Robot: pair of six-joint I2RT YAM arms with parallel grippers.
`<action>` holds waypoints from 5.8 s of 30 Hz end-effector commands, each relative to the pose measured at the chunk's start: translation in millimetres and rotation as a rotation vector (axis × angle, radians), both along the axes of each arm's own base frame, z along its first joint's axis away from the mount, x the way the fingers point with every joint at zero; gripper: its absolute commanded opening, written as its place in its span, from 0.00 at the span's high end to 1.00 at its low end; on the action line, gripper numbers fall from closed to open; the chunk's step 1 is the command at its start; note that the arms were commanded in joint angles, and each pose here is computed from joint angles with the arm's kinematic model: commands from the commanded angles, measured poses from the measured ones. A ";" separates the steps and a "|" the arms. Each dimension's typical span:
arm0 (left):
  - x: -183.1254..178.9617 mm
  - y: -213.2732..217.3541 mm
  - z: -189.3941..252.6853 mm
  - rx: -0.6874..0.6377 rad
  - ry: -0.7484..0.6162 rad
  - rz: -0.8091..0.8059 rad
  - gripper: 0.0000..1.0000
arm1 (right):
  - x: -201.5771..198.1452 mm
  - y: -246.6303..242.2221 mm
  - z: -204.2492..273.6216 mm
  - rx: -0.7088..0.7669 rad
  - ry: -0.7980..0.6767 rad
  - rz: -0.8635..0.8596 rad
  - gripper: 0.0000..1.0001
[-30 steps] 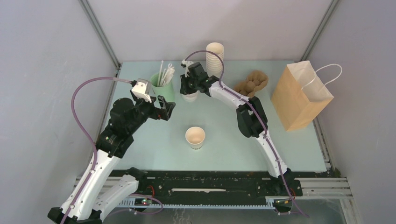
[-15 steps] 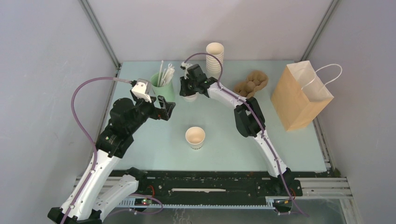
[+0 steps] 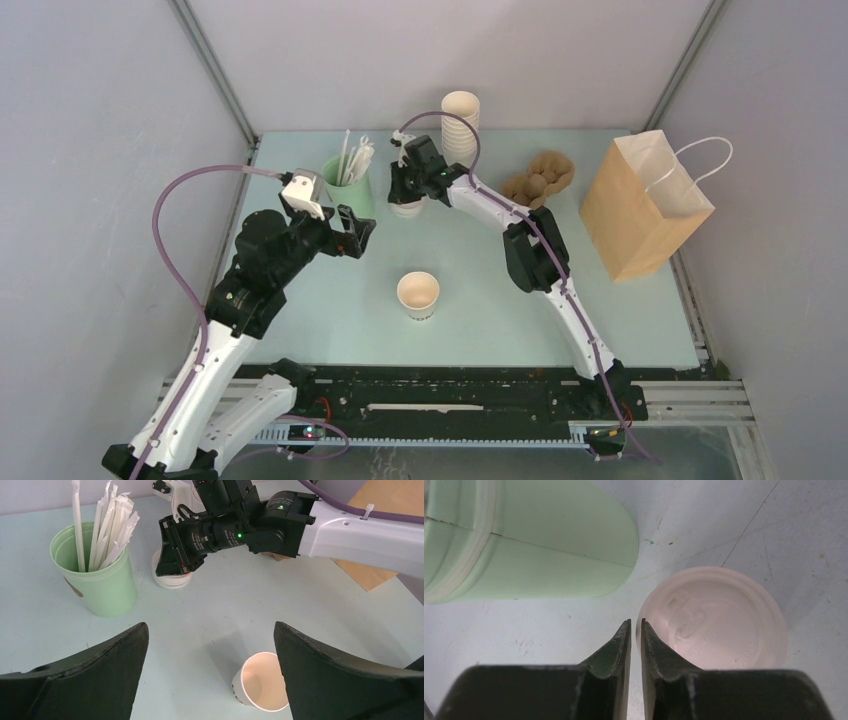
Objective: Pack the takeout coffee
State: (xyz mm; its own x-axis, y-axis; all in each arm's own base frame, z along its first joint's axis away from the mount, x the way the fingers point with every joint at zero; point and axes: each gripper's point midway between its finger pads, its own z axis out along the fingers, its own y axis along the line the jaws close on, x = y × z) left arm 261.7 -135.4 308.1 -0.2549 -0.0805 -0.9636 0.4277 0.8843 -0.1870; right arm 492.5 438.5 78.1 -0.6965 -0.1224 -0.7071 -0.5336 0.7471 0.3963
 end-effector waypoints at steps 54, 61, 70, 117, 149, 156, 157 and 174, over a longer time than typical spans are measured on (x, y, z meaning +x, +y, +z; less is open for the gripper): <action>-0.1 -4.1 11.9 -0.017 -0.028 -0.017 0.00 | 6.1 2.2 48.2 0.004 -0.107 0.015 0.67; -0.8 -4.6 12.6 -0.019 -0.029 -0.020 0.00 | 4.0 5.8 42.0 -0.014 -0.109 0.022 0.65; -1.1 -4.0 13.4 -0.020 -0.032 -0.018 0.00 | 3.4 8.4 32.7 -0.026 -0.096 0.023 0.63; -4.7 -20.7 25.5 -0.154 0.065 -0.050 0.00 | -120.8 -87.3 249.5 0.562 -0.113 0.028 1.00; -46.6 -101.5 40.7 -1.039 0.302 -0.279 0.00 | -284.8 -113.8 295.8 1.131 -0.018 0.274 1.00; -45.1 -103.1 31.7 -1.024 0.335 -0.258 0.00 | -284.9 -119.4 300.4 1.163 -0.016 0.263 1.00; -44.6 -102.5 30.1 -1.013 0.334 -0.250 0.00 | -285.4 -120.0 300.8 1.167 -0.015 0.263 1.00; -47.4 -112.2 28.4 -0.973 0.340 -0.283 0.00 | -289.4 -110.8 296.0 1.174 0.020 0.276 1.00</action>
State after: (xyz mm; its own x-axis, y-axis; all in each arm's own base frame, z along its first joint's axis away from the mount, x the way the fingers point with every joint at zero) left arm 218.8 -247.7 324.7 -0.6438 -0.6748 -0.3608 0.3373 0.1730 -0.9254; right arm 205.2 326.4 370.5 -0.7707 0.4285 -0.4716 -0.5889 -0.1966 0.7839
